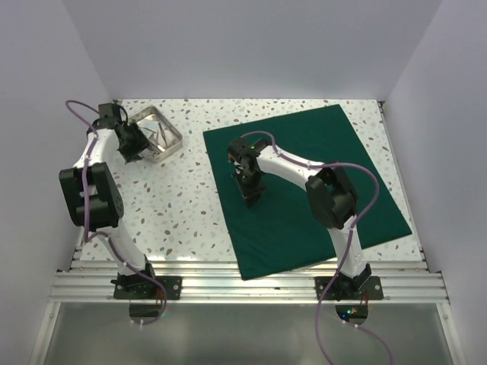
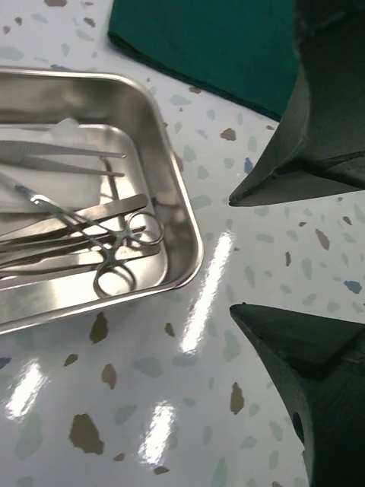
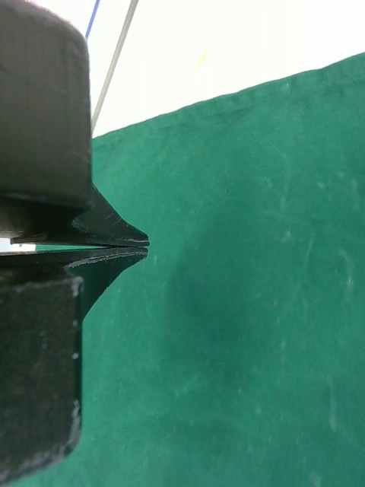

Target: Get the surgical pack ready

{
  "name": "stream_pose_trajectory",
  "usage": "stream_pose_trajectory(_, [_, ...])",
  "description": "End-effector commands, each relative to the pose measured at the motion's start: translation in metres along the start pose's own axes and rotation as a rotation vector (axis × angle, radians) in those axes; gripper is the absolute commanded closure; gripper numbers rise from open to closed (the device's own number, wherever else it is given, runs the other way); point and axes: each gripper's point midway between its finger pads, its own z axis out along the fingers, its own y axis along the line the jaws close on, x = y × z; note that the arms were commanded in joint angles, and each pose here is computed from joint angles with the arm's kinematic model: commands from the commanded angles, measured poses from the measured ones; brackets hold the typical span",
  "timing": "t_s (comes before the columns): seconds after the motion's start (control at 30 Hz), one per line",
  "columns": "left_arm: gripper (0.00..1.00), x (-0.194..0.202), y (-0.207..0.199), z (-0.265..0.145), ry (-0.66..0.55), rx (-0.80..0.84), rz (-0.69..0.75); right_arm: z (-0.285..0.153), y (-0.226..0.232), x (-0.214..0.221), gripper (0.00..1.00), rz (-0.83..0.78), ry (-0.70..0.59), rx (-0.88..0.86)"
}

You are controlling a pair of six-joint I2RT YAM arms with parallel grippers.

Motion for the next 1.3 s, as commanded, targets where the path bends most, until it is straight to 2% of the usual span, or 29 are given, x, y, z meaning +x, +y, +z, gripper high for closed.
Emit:
stream_pose_trajectory(0.0, [0.42, -0.032, 0.018, 0.011, -0.042, -0.078, -0.003, -0.036, -0.001, -0.015, 1.0, 0.012, -0.114, 0.003])
stream_pose_trajectory(0.3, [0.47, -0.054, 0.017, 0.068, 0.01, -0.076, -0.046, -0.052, -0.043, 0.015, 1.0, 0.076, -0.129, 0.054])
stream_pose_trajectory(0.57, [0.67, -0.057, 0.016, 0.091, 0.032, -0.065, -0.053, -0.072, -0.081, 0.02, 1.0, 0.15, -0.176, 0.076])
stream_pose_trajectory(0.63, [0.71, -0.058, 0.016, 0.09, 0.027, -0.068, -0.053, -0.074, -0.089, 0.022, 1.0, 0.16, -0.176, 0.081])
stream_pose_trajectory(0.73, [0.86, -0.055, 0.015, 0.085, 0.032, -0.067, -0.044, -0.076, -0.093, 0.021, 1.0, 0.157, -0.18, 0.085])
stream_pose_trajectory(0.9, [0.99, -0.044, 0.017, 0.075, 0.045, -0.068, -0.025, -0.078, -0.096, 0.015, 1.0, 0.15, -0.189, 0.085])
stream_pose_trajectory(1.13, [1.0, -0.036, -0.001, 0.04, 0.025, -0.046, 0.068, -0.082, -0.099, 0.005, 1.0, 0.153, -0.2, 0.068])
stream_pose_trajectory(1.27, [1.0, -0.038, -0.015, 0.013, -0.03, -0.013, 0.1, -0.086, -0.102, 0.002, 1.0, 0.153, -0.209, 0.056])
